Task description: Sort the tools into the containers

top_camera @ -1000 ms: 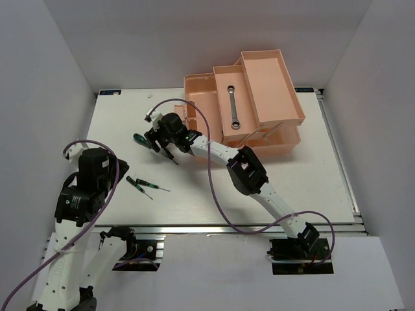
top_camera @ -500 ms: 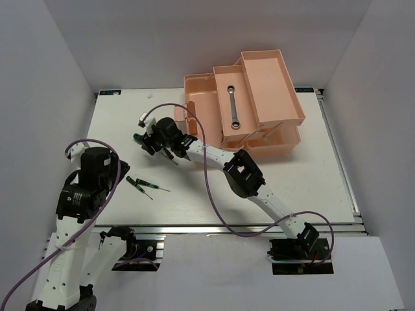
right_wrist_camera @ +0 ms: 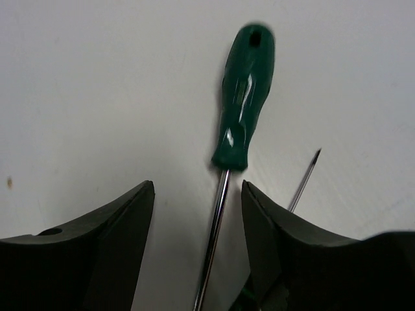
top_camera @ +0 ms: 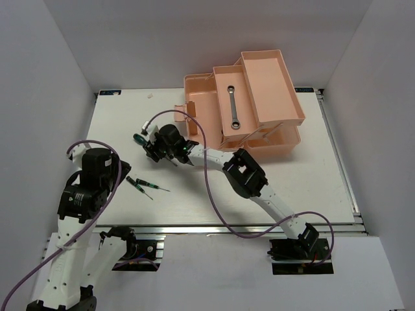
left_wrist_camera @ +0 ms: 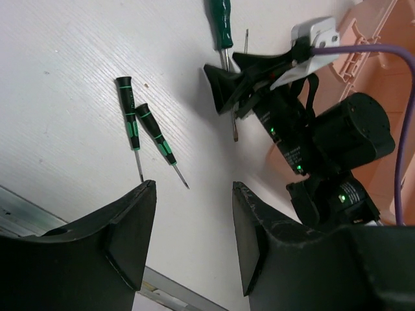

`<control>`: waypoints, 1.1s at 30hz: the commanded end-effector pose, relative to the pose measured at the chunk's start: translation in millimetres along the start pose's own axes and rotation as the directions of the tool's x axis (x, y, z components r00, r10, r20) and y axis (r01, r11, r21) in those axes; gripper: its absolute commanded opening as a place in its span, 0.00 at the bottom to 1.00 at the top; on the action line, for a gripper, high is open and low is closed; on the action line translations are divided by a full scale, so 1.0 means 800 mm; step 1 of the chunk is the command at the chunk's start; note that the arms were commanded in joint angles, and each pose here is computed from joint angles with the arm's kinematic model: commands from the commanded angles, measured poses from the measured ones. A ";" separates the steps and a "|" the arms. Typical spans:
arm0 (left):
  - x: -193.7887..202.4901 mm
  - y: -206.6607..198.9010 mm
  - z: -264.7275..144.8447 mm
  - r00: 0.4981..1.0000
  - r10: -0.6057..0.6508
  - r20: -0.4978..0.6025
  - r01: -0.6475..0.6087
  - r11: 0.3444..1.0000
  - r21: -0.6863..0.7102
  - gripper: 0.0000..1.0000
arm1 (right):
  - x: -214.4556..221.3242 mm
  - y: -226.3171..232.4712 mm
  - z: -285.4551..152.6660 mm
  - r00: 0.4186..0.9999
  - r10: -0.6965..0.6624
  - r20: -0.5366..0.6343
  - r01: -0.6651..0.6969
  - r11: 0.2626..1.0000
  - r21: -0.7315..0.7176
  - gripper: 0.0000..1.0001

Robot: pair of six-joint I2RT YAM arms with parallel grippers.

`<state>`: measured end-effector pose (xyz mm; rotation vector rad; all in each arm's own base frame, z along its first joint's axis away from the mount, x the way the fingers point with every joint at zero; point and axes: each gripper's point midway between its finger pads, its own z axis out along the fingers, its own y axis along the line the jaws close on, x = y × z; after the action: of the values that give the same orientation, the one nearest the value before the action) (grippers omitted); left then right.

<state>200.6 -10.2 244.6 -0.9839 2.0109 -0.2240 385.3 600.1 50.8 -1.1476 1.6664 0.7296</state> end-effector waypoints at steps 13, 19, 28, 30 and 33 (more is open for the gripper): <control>0.011 -0.055 0.079 1.000 -0.006 -0.023 0.007 0.998 0.067 0.60 | -0.166 0.009 -0.137 0.978 -0.092 0.187 0.131 0.969 -0.208 0.78; 0.030 -0.050 0.137 0.991 -0.076 -0.111 0.077 0.997 0.009 0.31 | -0.216 -0.004 -0.260 0.949 -0.136 0.283 0.219 0.932 -0.288 0.64; 0.043 -0.076 0.266 0.966 -0.131 -0.225 0.130 0.991 -0.020 0.52 | -0.238 -0.026 -0.415 0.902 -0.231 0.365 0.328 0.917 -0.229 0.45; 0.045 -0.085 0.300 0.962 -0.121 -0.244 0.115 0.993 -0.040 0.63 | -0.238 -0.030 -0.437 0.890 -0.271 0.368 0.354 0.918 -0.181 0.62; 0.042 -0.094 0.332 0.964 -0.091 -0.250 0.080 0.995 -0.055 0.67 | -0.230 -0.042 -0.463 0.893 -0.271 0.360 0.339 0.930 -0.143 0.64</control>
<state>397.3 -29.3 71.6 -1.1993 2.2866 -0.2946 306.5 354.6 355.7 -1.2983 1.1383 0.8725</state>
